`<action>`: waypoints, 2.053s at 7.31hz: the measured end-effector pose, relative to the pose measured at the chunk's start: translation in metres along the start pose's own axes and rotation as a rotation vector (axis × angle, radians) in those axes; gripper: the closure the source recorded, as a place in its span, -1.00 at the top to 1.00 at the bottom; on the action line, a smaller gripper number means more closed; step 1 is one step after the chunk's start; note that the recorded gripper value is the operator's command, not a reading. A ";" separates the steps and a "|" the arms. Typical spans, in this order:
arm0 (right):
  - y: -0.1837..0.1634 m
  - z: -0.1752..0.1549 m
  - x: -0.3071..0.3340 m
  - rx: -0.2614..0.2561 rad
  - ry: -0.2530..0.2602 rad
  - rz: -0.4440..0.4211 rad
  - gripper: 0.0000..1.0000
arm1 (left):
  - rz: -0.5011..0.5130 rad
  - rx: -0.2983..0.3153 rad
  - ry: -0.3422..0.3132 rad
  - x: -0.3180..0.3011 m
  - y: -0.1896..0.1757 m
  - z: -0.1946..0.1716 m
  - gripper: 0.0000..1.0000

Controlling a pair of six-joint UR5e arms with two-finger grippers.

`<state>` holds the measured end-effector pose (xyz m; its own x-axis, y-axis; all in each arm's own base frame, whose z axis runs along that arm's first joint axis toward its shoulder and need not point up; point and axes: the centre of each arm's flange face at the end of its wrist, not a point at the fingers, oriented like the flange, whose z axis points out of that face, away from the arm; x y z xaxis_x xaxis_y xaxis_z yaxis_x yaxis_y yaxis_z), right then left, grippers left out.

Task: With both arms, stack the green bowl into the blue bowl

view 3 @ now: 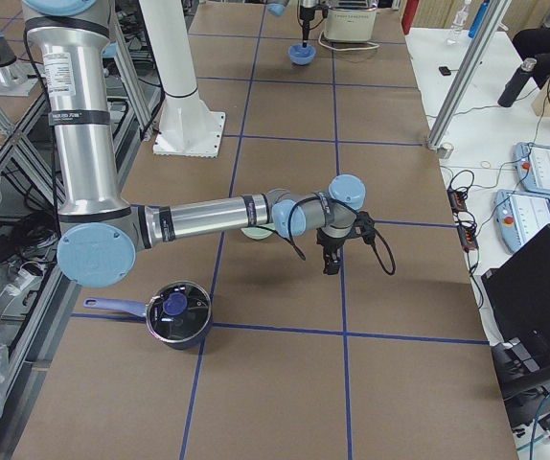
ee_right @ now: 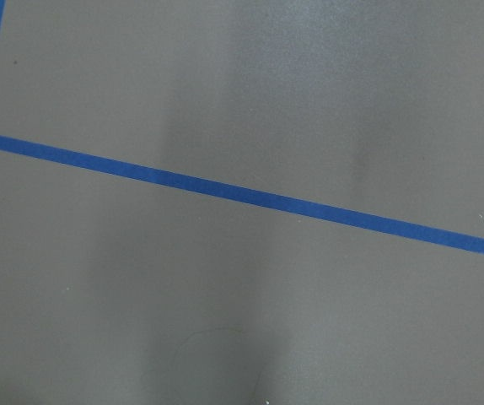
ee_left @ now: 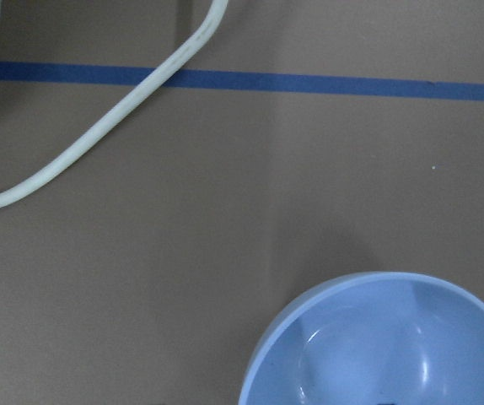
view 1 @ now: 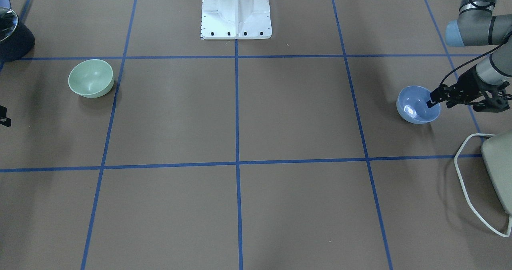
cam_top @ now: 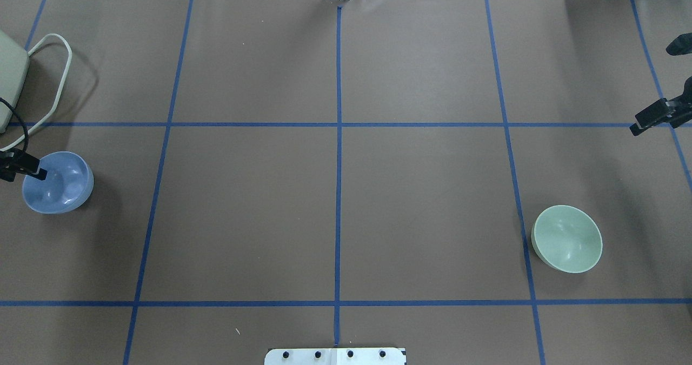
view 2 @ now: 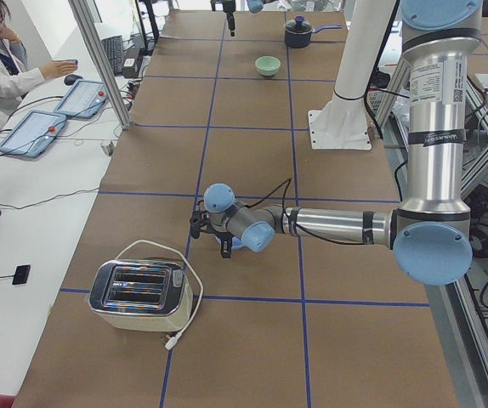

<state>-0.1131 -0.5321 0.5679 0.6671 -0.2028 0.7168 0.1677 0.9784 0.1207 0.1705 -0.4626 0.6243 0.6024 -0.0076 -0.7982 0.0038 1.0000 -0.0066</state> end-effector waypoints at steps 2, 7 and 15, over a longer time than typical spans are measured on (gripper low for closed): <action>0.000 0.000 -0.001 -0.001 -0.001 0.000 1.00 | -0.003 0.003 0.003 0.000 0.000 0.001 -0.03; 0.000 0.000 -0.001 -0.001 -0.001 0.001 1.00 | -0.039 0.000 0.002 0.006 0.001 0.005 -0.54; 0.000 0.000 -0.001 0.000 -0.001 0.001 1.00 | -0.088 0.028 0.042 0.031 -0.001 -0.001 -0.98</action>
<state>-0.1143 -0.5319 0.5670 0.6666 -0.2016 0.7177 0.1673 0.9786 0.1196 0.1882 -0.4636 0.5985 0.5650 -0.0952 -0.8196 0.0779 0.9950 -0.0619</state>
